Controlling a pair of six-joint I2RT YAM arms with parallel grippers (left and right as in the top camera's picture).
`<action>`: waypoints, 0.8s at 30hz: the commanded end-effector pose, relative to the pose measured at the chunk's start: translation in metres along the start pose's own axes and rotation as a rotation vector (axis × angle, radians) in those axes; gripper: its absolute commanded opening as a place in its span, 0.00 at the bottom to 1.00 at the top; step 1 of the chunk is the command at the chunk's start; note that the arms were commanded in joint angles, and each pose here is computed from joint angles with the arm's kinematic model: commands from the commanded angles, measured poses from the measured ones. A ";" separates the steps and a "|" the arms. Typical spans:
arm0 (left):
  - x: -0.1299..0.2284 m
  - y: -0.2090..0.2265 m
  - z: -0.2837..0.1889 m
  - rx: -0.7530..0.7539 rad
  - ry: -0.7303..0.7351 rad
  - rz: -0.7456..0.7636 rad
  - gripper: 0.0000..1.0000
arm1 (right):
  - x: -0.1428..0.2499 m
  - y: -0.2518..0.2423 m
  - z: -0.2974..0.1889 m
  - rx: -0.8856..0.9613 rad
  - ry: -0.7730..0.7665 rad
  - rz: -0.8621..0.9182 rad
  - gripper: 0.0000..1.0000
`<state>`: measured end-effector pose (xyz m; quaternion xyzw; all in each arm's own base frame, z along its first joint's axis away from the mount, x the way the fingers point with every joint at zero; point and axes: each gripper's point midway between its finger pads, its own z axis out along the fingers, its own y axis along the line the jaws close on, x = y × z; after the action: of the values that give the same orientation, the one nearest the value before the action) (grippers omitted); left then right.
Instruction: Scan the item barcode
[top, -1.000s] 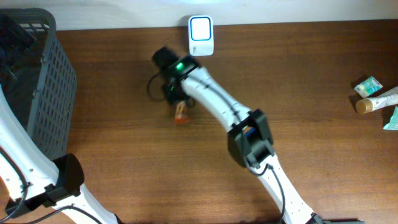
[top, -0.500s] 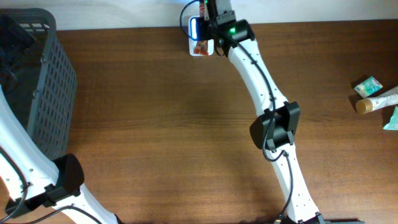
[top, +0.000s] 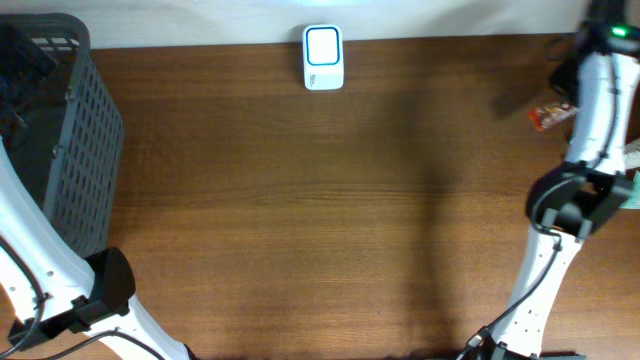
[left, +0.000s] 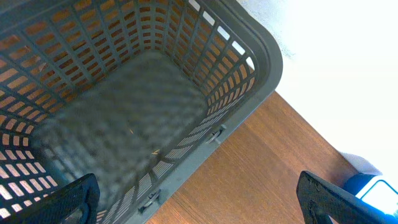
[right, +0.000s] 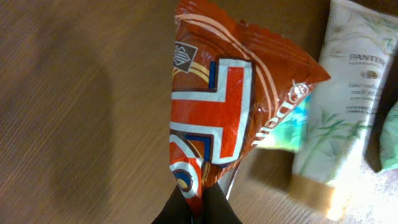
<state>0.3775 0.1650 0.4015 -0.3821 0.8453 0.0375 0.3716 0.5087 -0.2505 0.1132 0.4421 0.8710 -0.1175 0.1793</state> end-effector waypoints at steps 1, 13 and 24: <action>-0.003 0.002 -0.009 0.001 -0.024 -0.010 0.99 | -0.025 -0.020 -0.017 -0.142 0.008 0.128 0.04; -0.003 0.002 -0.009 0.001 -0.024 -0.010 0.99 | -0.043 -0.079 0.007 0.011 -0.027 0.268 0.15; -0.003 0.002 -0.009 0.001 -0.024 -0.010 0.99 | -0.041 -0.147 -0.183 0.031 -0.181 0.260 0.52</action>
<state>0.3775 0.1650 0.4015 -0.3821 0.8453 0.0375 0.3716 0.3988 -0.3222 0.2422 0.5526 0.7908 -0.1400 0.2230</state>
